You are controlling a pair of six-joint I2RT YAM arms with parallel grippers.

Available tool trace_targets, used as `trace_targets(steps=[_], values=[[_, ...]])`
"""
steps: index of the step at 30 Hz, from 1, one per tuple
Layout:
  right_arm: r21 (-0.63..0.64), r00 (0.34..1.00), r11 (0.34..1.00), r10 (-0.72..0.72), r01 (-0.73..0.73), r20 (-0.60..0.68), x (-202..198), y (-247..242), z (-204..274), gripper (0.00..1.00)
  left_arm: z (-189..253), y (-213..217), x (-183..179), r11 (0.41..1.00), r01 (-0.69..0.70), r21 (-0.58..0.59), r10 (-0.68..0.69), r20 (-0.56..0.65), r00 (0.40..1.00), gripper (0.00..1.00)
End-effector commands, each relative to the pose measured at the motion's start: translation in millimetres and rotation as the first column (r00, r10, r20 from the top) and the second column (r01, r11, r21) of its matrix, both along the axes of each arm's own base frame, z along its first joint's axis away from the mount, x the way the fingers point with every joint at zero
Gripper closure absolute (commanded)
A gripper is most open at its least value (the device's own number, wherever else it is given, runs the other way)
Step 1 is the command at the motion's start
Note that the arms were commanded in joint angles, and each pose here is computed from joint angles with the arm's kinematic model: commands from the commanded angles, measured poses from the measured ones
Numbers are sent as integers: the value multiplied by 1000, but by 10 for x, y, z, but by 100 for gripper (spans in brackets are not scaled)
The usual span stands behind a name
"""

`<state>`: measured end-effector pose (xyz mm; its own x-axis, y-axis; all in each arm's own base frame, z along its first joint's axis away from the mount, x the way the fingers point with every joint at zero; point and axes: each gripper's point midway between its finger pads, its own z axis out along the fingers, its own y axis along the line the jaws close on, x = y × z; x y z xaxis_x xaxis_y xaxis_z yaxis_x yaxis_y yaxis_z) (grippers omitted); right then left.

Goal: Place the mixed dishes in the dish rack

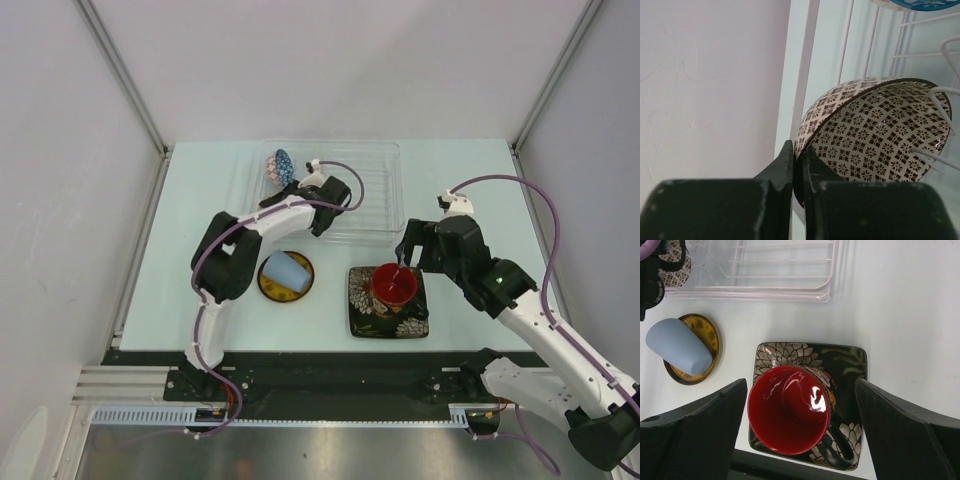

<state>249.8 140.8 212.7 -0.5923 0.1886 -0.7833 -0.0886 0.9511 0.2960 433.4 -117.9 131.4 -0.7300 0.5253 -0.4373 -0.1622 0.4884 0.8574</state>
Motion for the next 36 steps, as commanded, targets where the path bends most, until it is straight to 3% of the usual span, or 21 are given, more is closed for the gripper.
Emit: trace_targets(steps=[1,6,12,14,18,21,31,33,36], values=[[21,1000,1000,-15,15,12,25,6,35,5,-111,125,-304,999,14,-34,-20,-180,984,100],[20,1000,1000,-14,14,7,28,12,22,5,-10,39,-268,989,60,-136,-83,-172,982,100],[9,1000,1000,-18,18,4,23,-10,12,4,140,-9,-171,988,75,-134,-97,-166,981,100],[4,1000,1000,-21,21,4,22,-20,7,3,197,-13,-168,988,72,-136,-93,-153,984,93],[-4,1000,1000,-28,28,4,15,-45,6,3,195,-49,-158,982,99,-159,-125,-160,979,94],[-3,1000,1000,-28,28,6,14,-45,6,2,179,-56,-152,982,99,-160,-125,-161,979,90],[-8,1000,1000,-17,17,8,-3,-44,9,1,389,-145,-136,956,167,-239,-204,-139,969,59],[-7,1000,1000,-15,15,7,-4,-38,4,0,527,-187,-144,934,206,-291,-242,-92,966,28],[-2,1000,1000,-12,12,7,-9,-31,-10,0,621,-243,-147,907,251,-338,-284,-51,957,22]])
